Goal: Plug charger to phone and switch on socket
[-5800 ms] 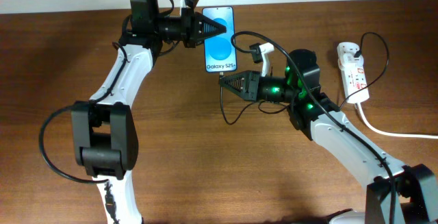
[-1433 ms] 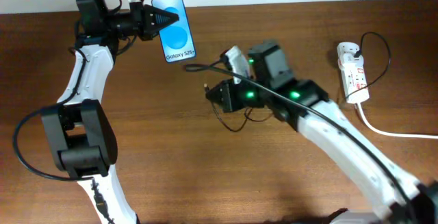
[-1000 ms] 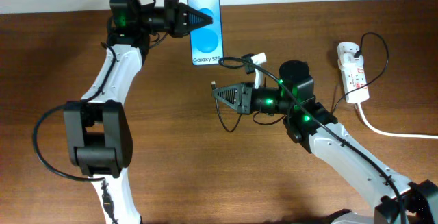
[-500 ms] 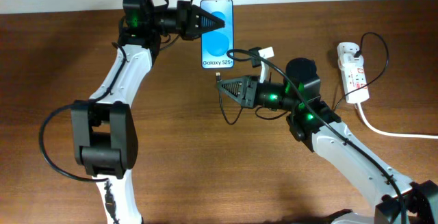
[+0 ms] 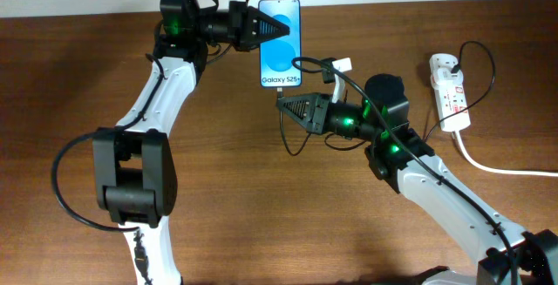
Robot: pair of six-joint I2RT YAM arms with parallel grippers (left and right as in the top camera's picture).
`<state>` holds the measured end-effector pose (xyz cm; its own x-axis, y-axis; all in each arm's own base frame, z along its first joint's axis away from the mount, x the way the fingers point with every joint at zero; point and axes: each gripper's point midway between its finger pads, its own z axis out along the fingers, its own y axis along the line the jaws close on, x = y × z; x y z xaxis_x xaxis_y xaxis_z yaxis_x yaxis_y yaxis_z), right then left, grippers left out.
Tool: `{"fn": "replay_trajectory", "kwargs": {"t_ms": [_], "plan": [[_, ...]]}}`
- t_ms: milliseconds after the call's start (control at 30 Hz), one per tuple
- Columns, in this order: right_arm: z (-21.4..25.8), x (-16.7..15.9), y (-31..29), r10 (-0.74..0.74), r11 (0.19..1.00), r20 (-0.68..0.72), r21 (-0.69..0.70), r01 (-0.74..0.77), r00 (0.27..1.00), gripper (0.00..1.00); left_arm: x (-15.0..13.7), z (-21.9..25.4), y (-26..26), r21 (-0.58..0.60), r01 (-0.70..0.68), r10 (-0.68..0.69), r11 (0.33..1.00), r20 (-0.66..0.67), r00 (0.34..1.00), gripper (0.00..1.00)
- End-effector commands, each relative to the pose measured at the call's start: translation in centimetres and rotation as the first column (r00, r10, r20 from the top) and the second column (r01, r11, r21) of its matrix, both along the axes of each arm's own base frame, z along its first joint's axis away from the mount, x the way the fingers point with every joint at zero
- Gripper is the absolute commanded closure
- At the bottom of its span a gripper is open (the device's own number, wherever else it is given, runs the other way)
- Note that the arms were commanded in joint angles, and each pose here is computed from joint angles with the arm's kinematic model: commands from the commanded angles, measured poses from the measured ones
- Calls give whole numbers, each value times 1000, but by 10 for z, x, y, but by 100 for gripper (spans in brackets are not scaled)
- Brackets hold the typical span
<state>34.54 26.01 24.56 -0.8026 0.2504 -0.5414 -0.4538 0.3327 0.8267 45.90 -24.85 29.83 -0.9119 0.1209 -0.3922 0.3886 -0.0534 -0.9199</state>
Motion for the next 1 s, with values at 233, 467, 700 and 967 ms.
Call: {"fn": "replay_trajectory", "kwargs": {"t_ms": [233, 467, 700, 967], "plan": [[10, 22, -23, -107, 994, 30, 23, 107, 994, 96, -7, 10, -1, -2, 26, -26, 1000, 24, 999, 100], [4, 2, -12, 8, 999, -22, 34, -8, 1000, 96, 9, 12, -3, -11, -69, 70, 998, 22, 997, 100], [2, -8, -7, 84, 996, -34, 44, -82, 996, 96, 9, 12, -3, -11, -67, 68, 998, 22, 997, 100], [3, -2, -9, 50, 998, -13, 34, -49, 999, 96, 1, 11, -4, -6, -19, 19, 1000, 22, 1000, 100]]}}
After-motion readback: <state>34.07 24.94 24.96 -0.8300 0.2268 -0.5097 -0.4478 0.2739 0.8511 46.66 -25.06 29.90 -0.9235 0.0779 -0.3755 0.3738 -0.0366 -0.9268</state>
